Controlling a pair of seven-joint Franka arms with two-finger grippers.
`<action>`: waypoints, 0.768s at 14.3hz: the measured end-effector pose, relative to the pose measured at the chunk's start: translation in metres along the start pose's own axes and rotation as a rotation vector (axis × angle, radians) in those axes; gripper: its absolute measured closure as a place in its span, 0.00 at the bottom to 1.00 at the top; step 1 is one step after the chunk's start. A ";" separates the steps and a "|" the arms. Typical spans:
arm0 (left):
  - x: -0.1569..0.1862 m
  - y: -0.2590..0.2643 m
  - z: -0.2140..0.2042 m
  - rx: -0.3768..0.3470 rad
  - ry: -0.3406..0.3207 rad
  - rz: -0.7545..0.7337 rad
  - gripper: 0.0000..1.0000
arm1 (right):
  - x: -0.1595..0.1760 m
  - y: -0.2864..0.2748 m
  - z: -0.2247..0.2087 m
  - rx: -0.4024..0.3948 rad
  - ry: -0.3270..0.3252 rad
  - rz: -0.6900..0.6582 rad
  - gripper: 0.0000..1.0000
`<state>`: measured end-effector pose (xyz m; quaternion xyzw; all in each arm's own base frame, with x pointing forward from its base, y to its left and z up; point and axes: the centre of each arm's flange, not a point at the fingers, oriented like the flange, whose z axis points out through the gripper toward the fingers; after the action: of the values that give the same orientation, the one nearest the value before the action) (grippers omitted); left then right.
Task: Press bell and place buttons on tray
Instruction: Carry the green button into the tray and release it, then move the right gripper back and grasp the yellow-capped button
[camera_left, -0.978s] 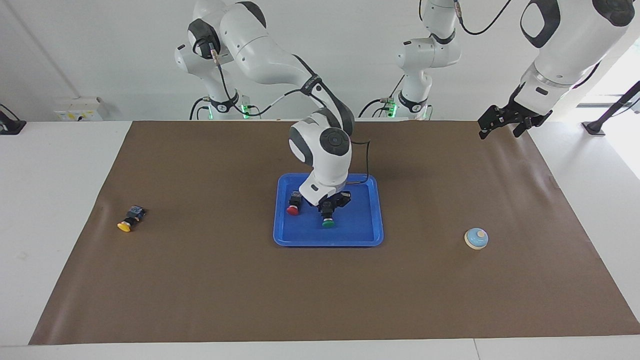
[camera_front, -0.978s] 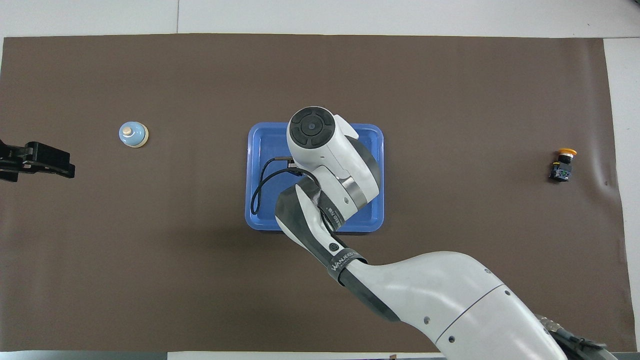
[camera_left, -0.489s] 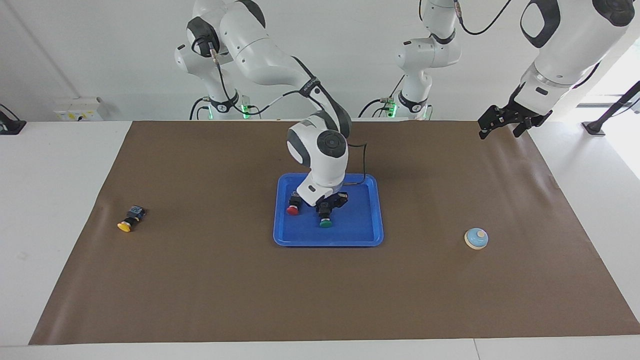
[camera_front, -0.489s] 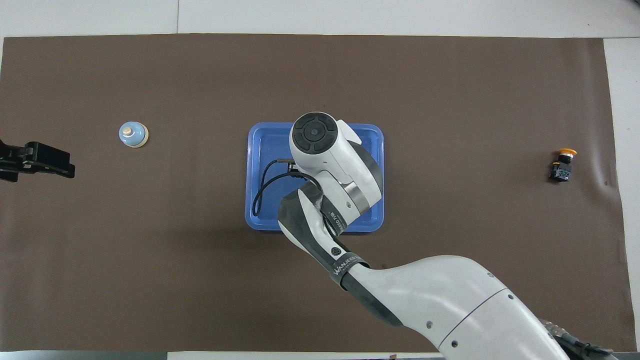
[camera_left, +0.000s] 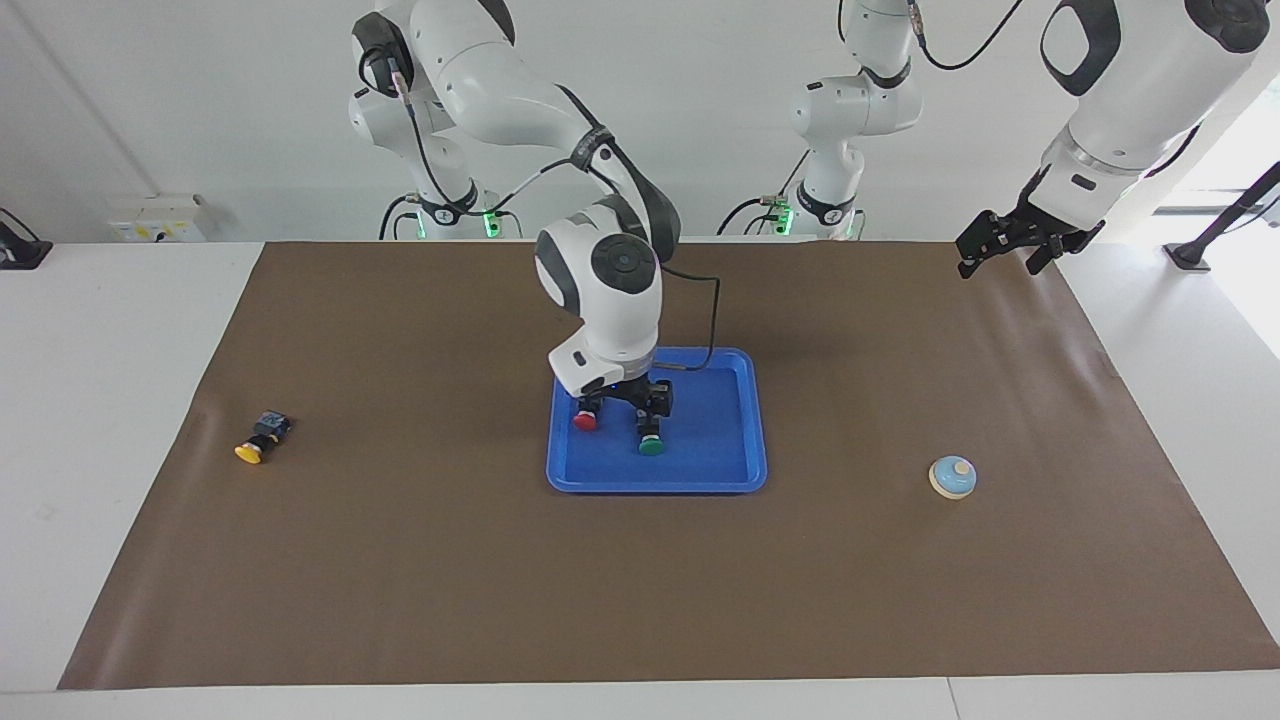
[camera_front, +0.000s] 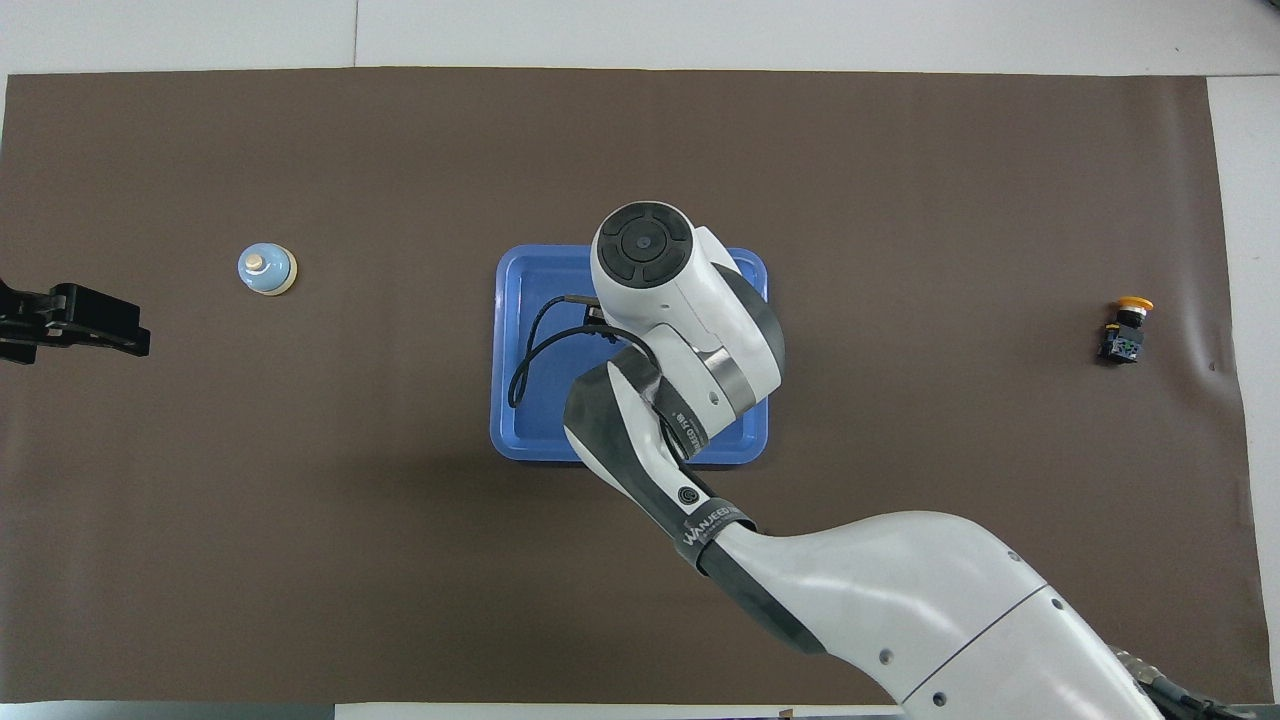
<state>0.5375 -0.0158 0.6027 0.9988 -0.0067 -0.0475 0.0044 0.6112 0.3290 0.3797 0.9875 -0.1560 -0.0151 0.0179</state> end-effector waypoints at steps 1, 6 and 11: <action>0.000 0.000 0.000 0.000 0.000 0.000 0.00 | 0.015 0.022 -0.015 -0.002 0.000 0.038 0.00; 0.000 0.000 0.000 0.000 0.000 0.000 0.00 | 0.106 0.176 -0.068 0.010 0.014 0.102 0.00; 0.000 0.000 0.000 0.000 0.000 0.000 0.00 | 0.161 0.317 -0.061 -0.019 -0.010 0.079 0.00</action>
<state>0.5375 -0.0158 0.6027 0.9988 -0.0067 -0.0475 0.0044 0.6685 -0.0201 0.4494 0.9802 -0.1948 -0.0206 0.0272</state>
